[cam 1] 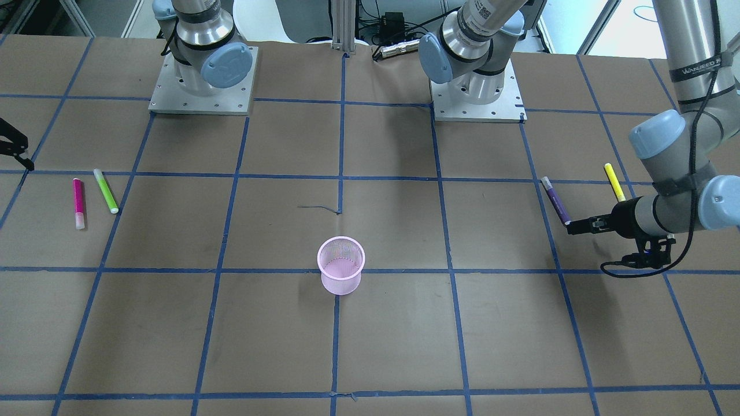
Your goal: Insert purple and pink pens into pink cup
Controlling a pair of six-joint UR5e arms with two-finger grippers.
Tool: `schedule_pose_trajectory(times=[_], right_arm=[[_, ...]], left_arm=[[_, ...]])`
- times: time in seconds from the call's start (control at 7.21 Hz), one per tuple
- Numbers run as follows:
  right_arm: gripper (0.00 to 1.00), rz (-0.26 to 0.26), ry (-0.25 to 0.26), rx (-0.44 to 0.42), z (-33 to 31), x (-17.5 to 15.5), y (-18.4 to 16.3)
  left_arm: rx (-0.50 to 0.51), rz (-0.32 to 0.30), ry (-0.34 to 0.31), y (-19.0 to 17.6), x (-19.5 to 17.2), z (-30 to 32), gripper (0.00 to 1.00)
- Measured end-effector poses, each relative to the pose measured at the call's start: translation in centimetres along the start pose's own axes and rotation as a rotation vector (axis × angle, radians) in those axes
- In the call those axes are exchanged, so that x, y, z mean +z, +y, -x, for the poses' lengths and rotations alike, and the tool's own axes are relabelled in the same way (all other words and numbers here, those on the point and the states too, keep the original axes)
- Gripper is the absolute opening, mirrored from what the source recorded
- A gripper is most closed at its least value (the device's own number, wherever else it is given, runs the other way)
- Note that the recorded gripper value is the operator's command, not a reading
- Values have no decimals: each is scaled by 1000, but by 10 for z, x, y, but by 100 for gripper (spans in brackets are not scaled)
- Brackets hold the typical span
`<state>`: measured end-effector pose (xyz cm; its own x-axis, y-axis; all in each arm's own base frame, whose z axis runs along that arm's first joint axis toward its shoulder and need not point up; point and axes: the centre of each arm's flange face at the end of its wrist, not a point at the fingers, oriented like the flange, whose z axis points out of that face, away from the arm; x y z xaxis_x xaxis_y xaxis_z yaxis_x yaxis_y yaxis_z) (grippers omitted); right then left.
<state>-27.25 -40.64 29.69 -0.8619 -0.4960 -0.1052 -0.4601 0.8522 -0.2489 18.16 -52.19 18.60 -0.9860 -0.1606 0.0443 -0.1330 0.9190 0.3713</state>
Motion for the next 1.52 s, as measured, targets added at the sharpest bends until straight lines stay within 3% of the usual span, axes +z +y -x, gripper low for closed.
schedule_pose_trajectory(times=[0.28,0.42,0.55,0.97,1.25,1.39,1.52], right_arm=[[94,-118,-43,-15,6,31,43],[93,-151,-54,-28,9,41,57],[91,-168,-53,-49,12,49,67],[87,-243,10,-93,27,79,94],[76,-261,28,-84,31,98,108],[69,-266,24,-69,28,107,118],[60,-268,32,-63,24,111,125]], left_arm=[[-30,48,14,7,18,-4,99],[-22,56,14,9,21,-5,77],[12,58,15,9,22,-4,69],[81,64,23,8,27,-4,69],[83,71,27,6,32,-3,69],[83,74,26,6,33,-3,64],[83,78,25,6,33,-3,53]])
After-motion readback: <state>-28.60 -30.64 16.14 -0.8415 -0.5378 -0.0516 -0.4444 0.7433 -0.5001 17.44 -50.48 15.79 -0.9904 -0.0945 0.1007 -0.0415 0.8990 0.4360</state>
